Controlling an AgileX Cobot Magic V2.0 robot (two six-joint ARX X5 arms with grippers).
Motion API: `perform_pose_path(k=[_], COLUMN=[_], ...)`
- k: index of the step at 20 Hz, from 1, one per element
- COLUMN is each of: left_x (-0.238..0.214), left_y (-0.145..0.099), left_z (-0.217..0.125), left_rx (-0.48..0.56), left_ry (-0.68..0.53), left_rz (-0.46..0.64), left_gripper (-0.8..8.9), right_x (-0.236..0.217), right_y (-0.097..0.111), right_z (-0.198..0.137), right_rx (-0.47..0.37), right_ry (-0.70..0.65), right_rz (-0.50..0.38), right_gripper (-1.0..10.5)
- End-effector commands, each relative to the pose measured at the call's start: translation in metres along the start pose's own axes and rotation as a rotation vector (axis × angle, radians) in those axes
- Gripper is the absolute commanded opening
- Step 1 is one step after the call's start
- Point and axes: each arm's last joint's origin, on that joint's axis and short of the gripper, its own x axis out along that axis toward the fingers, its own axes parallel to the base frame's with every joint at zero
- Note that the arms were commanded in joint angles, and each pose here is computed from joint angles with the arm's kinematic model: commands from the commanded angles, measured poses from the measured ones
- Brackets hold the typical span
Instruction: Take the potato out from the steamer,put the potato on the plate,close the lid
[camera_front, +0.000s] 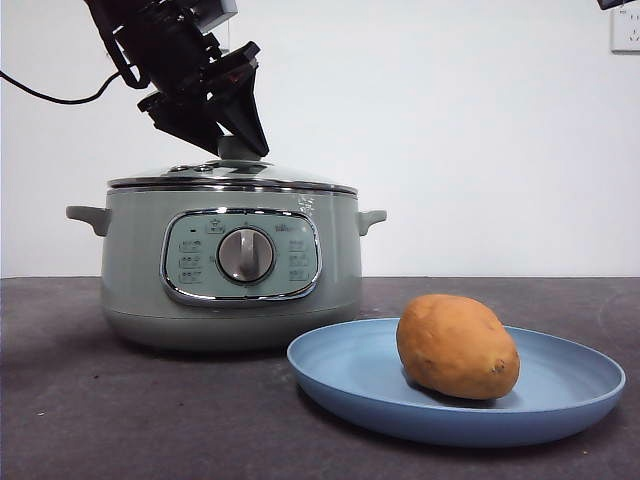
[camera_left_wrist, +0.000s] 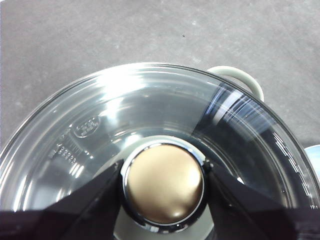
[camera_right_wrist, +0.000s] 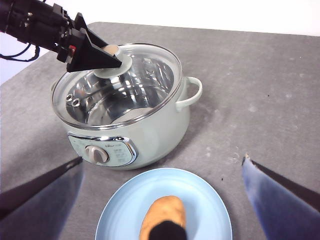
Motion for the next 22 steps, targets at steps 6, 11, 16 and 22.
perform_pose_path(k=[6,11,16,22], left_x=[-0.004,-0.012,-0.055,-0.157], left_y=[-0.001,-0.003,-0.013,-0.042], left_z=[0.006,0.008,0.014,0.000], left_rx=[0.015,0.016,0.022,-0.023], left_ry=[-0.022,-0.029,-0.066,-0.068], left_rz=[0.011,0.014,0.021,0.011], left_gripper=[5.19,5.17,5.17,4.99], right_x=[0.000,0.000,0.000,-0.001], right_y=[0.000,0.000,0.001,0.004], right_z=[0.001,0.001,0.000,-0.007], right_rx=[0.006,0.006,0.006,0.046], right_ry=[-0.004,-0.004,0.005,0.107], right_rz=[0.002,0.005,0.035,0.168], right_gripper=[6.3,6.3,6.3,6.3])
